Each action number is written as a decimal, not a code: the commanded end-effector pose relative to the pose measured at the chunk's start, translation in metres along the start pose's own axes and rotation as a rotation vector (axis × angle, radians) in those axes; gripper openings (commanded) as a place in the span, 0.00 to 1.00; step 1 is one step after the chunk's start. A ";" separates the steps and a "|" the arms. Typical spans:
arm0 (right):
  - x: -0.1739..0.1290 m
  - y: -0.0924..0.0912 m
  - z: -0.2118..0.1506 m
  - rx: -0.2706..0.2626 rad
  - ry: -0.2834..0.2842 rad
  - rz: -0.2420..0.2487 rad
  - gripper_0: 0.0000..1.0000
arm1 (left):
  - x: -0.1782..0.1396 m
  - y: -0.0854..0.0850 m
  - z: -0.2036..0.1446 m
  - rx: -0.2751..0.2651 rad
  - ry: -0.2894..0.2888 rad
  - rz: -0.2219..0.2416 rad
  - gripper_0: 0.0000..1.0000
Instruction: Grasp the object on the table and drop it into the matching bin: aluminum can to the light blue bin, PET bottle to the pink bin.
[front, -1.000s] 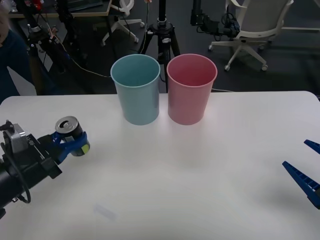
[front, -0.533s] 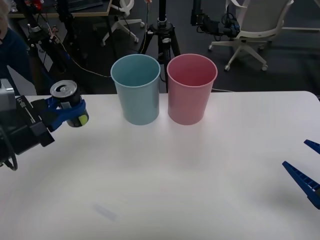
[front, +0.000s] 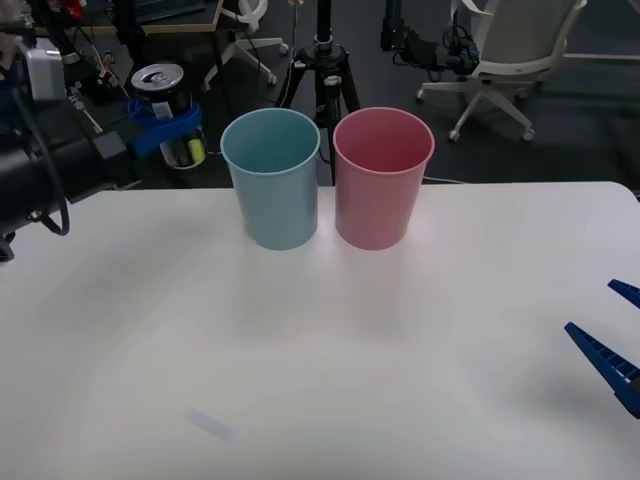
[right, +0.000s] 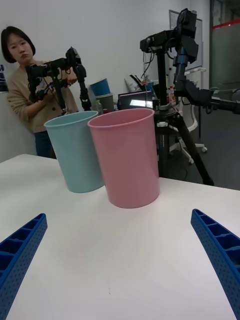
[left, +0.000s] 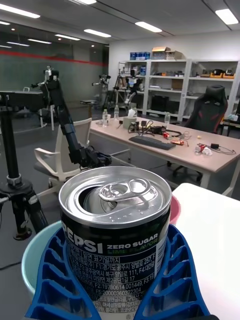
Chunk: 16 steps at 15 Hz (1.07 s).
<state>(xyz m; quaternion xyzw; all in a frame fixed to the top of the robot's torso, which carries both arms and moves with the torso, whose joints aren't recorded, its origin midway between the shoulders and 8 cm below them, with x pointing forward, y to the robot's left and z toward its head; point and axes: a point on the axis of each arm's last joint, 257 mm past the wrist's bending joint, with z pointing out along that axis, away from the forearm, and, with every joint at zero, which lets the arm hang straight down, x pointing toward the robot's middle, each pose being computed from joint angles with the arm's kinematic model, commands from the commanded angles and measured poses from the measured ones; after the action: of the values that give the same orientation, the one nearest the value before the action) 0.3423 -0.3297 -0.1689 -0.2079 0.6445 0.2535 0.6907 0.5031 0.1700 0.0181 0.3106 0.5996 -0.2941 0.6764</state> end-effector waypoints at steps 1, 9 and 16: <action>0.000 0.000 0.000 0.000 0.000 0.000 1.00 | -0.009 0.018 0.033 0.002 -0.004 0.004 0.00; 0.000 0.000 0.000 0.000 0.000 0.000 1.00 | 0.021 0.050 0.109 -0.080 0.033 0.003 0.00; 0.000 0.000 0.000 0.000 0.000 0.000 1.00 | 0.035 0.064 0.141 -0.169 0.041 0.027 0.00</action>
<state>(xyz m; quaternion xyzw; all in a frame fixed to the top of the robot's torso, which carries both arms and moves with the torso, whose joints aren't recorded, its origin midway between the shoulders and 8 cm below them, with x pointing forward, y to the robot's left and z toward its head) 0.3423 -0.3297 -0.1689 -0.2080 0.6445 0.2535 0.6907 0.6442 0.1020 0.0018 0.2673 0.6310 -0.2306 0.6908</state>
